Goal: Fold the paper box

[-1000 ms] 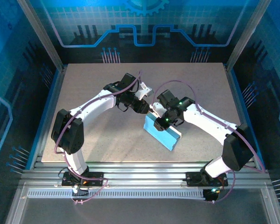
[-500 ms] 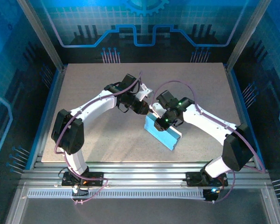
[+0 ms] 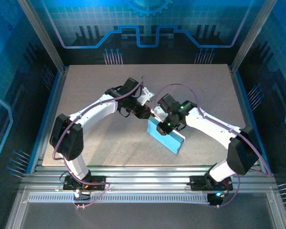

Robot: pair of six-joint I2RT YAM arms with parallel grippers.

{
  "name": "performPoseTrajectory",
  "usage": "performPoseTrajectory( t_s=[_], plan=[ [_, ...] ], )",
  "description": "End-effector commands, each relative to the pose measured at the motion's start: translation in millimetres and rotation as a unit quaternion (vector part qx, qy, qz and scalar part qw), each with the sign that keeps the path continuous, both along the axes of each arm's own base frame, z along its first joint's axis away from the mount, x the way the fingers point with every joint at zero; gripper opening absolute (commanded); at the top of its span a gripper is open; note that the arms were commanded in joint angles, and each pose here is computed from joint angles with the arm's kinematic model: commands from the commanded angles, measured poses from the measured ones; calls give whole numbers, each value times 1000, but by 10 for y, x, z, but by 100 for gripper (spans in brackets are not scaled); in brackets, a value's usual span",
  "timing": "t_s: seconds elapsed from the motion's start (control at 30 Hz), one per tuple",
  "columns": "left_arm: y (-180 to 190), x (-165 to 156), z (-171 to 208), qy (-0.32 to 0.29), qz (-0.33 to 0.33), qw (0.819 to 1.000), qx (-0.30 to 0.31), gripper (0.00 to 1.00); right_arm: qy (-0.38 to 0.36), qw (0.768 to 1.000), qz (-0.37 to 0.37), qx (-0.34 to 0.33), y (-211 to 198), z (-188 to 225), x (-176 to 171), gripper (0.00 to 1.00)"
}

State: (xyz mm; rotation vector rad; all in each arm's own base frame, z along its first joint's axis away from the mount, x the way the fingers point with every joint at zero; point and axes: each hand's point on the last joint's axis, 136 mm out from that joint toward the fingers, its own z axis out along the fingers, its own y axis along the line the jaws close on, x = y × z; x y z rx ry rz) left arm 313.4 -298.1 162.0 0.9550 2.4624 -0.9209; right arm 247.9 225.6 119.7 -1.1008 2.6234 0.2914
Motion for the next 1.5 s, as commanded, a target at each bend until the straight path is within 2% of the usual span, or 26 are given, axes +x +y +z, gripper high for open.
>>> performPoseTrajectory(
  t_s=[0.0,0.53,0.73,1.47],
  plan=[
    [-18,-238,49,17,-15,1000,0,1,-17,1000,-5,-8,9,-28,83,31],
    [84,-389,-82,-1,11,1000,29,1,-39,999,-10,-21,-7,-20,104,33],
    [160,-386,-123,-12,24,999,43,0,-45,999,-10,-17,-6,27,106,37],
    [225,-341,-88,-40,42,997,60,0,-43,999,-5,-8,-18,86,34,41]
  ],
)
